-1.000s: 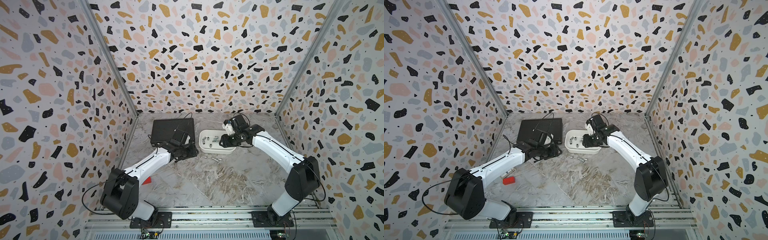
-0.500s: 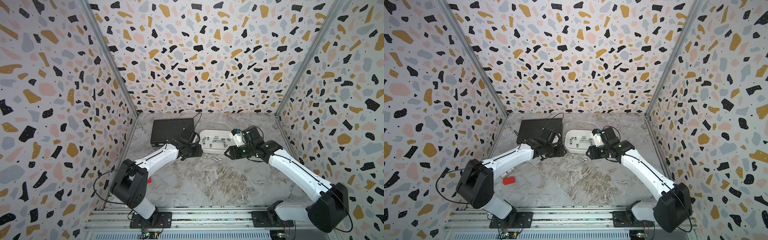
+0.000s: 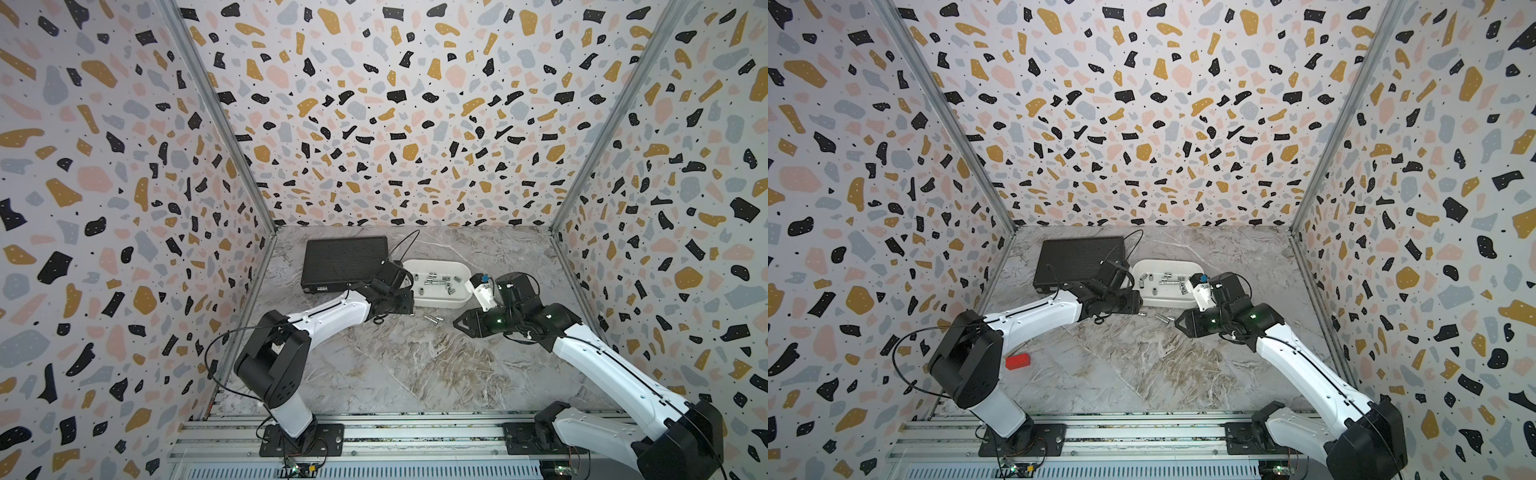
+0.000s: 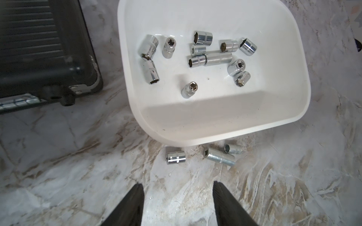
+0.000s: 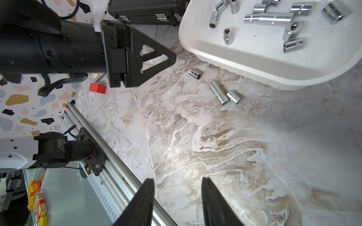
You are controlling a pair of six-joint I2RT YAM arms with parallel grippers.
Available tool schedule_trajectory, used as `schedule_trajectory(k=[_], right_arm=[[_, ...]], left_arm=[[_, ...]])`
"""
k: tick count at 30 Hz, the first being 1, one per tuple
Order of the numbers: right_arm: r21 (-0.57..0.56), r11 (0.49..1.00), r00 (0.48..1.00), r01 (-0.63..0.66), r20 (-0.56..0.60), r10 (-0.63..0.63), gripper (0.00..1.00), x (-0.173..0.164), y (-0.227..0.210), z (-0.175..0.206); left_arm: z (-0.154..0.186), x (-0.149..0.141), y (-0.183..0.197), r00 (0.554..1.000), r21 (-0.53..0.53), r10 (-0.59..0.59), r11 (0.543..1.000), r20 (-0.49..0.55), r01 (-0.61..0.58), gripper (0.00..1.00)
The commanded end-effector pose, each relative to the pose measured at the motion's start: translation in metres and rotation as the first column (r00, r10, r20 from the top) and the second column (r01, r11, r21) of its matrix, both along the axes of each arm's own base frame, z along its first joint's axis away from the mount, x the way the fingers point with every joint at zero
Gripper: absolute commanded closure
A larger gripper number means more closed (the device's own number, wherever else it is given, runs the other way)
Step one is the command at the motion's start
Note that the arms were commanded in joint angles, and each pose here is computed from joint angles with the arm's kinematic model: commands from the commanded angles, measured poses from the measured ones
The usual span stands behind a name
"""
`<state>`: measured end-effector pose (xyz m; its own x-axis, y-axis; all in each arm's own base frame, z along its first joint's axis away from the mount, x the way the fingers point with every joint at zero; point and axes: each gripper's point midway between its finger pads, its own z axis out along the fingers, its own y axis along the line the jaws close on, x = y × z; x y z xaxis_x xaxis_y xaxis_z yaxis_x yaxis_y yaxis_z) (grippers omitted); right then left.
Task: Put the socket on the desktop into the storage box
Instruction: Pick up the socket head at the center of the board.
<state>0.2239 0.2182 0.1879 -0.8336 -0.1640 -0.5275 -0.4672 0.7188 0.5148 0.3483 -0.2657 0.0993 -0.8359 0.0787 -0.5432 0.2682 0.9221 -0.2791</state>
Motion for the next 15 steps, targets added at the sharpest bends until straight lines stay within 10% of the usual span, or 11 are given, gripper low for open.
schedule_trajectory(k=[1, 15], right_arm=[[0.019, 1.0, 1.0, -0.006, 0.008, 0.006, 0.56, -0.005, 0.0, 0.004], [-0.006, 1.0, 1.0, -0.003, 0.003, 0.003, 0.55, -0.005, -0.003, -0.006]], left_arm=[[-0.01, 0.008, -0.001, 0.999, 0.05, -0.001, 0.999, 0.05, -0.001, 0.39], [-0.044, 0.013, -0.013, 0.999, 0.1, -0.01, 0.995, 0.052, 0.005, 0.38]])
